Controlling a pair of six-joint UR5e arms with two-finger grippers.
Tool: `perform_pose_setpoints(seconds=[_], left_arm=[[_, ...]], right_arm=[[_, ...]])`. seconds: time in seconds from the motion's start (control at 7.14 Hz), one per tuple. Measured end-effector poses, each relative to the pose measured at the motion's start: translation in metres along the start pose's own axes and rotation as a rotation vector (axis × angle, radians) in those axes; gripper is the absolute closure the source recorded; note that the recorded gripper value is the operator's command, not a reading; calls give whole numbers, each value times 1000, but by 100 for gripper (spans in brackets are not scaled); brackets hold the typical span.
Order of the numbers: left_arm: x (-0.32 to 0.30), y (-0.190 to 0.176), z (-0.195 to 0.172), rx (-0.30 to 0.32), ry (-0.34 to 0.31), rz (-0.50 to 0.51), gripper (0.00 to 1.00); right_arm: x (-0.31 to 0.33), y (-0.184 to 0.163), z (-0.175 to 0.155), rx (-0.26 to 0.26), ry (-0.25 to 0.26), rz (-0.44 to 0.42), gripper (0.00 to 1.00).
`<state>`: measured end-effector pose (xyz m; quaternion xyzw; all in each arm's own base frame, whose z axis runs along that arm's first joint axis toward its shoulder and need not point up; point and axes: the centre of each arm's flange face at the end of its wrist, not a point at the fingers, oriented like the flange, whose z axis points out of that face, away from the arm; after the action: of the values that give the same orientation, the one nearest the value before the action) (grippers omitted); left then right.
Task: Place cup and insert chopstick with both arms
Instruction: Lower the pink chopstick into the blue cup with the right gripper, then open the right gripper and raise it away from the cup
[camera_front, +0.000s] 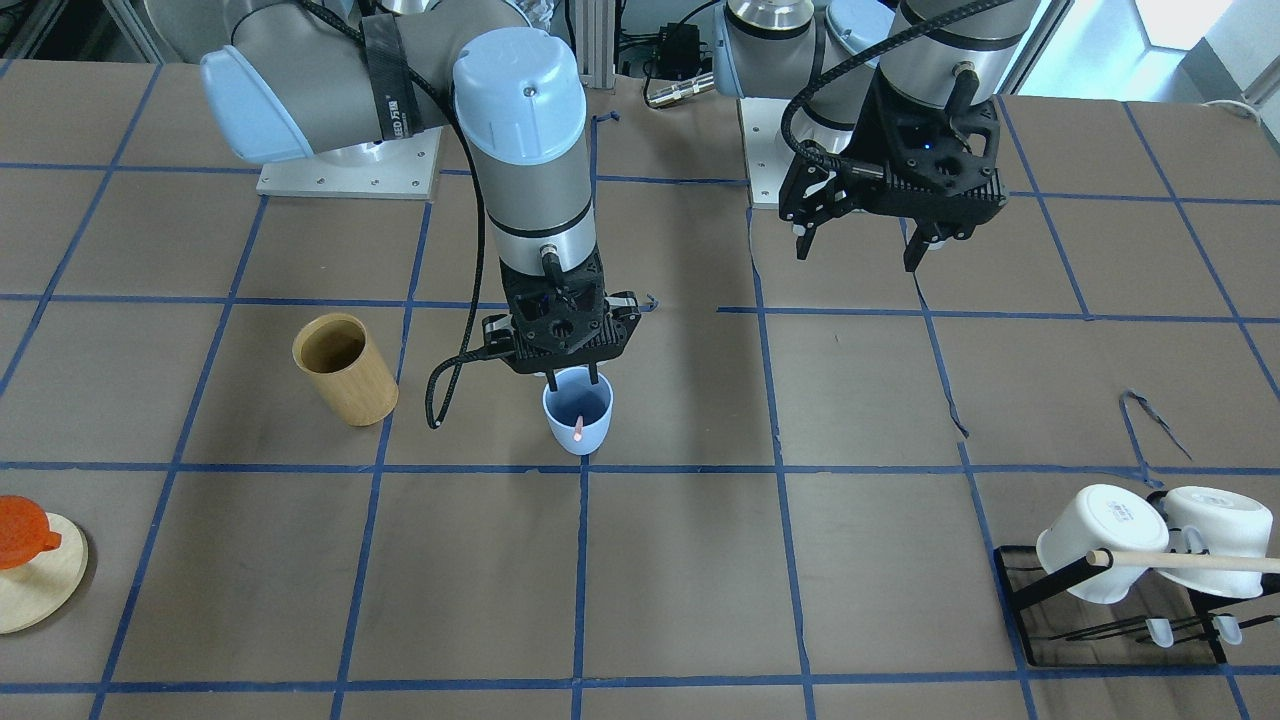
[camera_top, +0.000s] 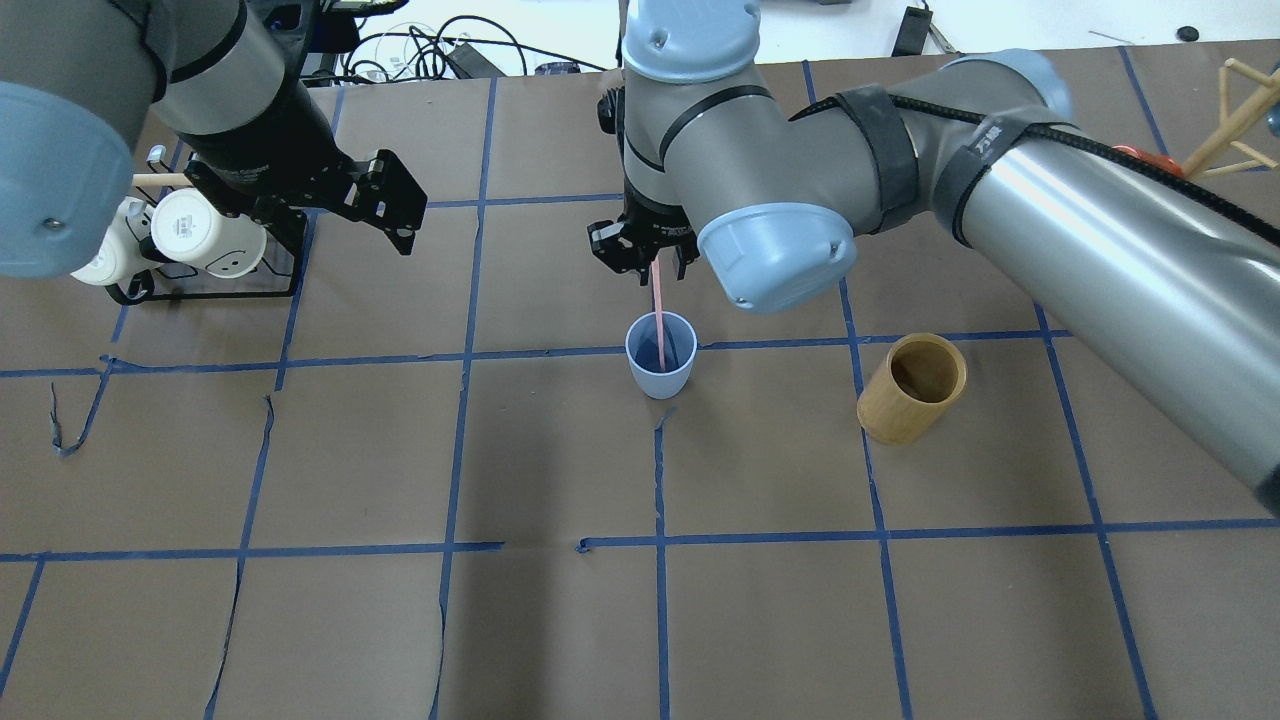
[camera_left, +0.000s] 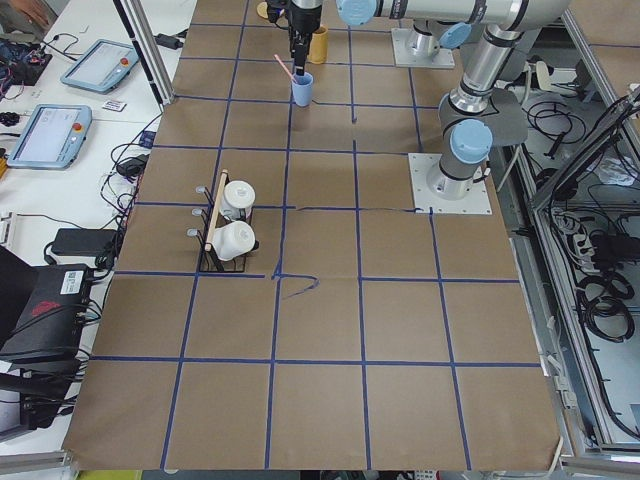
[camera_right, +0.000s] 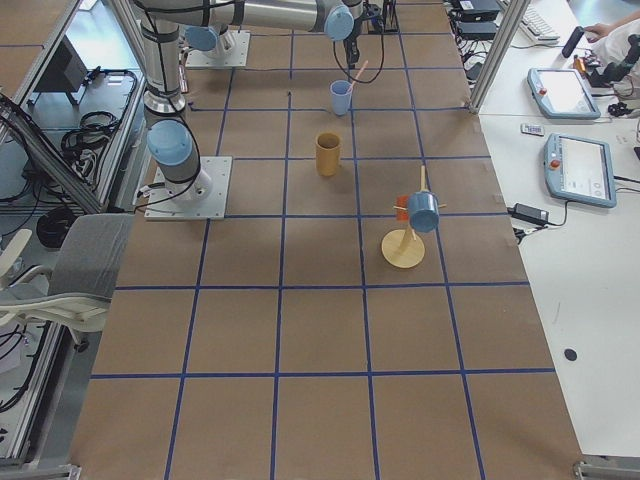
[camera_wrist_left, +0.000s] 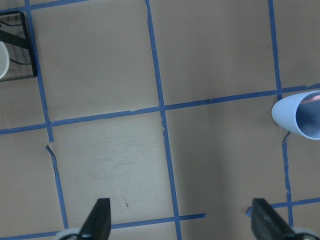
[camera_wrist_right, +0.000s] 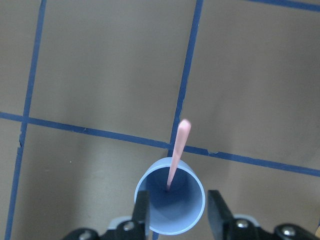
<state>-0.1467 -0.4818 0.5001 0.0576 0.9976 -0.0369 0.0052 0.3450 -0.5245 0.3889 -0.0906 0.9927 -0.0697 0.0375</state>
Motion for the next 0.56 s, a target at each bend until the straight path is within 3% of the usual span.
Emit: perform_pose_setpoints(seconds=[0.28, 0.56], left_arm=[[0, 0, 0, 1, 0, -3, 0], [0, 0, 0, 0, -1, -3, 0]], right_arm=[[20, -23, -39, 5, 0, 30, 5], [82, -31, -58, -67, 24, 79, 0]])
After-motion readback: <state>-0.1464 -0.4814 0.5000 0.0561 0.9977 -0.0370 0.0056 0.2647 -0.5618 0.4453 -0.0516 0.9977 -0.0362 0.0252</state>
